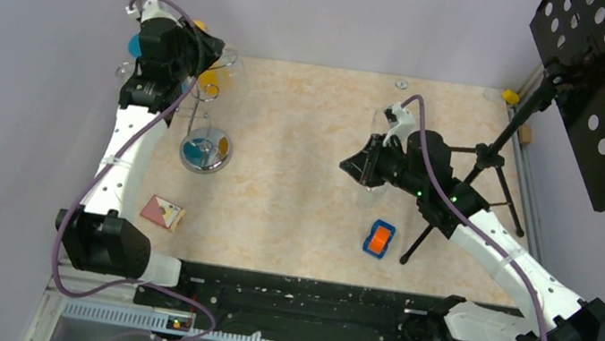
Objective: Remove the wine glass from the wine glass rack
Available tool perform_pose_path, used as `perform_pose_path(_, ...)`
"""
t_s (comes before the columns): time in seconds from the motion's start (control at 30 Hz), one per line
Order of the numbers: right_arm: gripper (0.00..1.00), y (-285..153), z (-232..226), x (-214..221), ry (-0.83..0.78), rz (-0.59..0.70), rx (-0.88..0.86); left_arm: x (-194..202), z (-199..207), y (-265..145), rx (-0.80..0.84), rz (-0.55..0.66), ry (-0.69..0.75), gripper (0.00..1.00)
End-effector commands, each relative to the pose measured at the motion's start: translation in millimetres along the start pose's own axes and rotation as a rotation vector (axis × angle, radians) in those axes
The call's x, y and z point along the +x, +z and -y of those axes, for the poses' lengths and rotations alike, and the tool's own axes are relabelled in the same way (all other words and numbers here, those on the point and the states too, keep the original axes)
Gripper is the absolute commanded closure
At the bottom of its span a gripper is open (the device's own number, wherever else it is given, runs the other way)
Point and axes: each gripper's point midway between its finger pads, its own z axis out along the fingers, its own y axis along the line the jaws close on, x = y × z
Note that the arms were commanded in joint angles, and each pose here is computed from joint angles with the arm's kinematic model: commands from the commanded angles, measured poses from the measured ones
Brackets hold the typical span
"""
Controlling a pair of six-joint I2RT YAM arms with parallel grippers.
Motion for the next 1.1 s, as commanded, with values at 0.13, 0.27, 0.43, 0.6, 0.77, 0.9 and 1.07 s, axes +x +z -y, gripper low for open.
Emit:
perform_pose_path(0.13,0.89,-9,-13,-12,-0.007,0.055,-0.059,4,8,2,0.057,-0.011,-0.026,0.65)
perform_pose_path(0.27,0.9,-8,-14,-12,-0.003,0.055,-0.067,-7,2,-1,0.067,0.038,-0.073,0.78)
perform_pose_path(0.43,0.9,-8,-15,-13,0.005,0.058,-0.07,-12,0,-6,0.071,0.067,-0.092,0.88)
perform_pose_path(0.6,0.9,-7,-14,-13,0.011,0.059,-0.068,-15,-1,-10,0.065,0.073,-0.074,0.89)
perform_pose_path(0.77,0.9,-6,-14,-12,0.018,0.058,-0.069,-14,3,-13,0.083,0.07,-0.083,1.0)
perform_pose_path(0.9,0.9,-6,-15,-12,0.019,0.06,-0.072,-15,22,-16,0.173,0.058,-0.149,1.0)
perform_pose_path(1.07,0.9,-7,-16,-13,0.023,0.063,-0.075,-18,47,-26,0.3,0.045,-0.279,1.0)
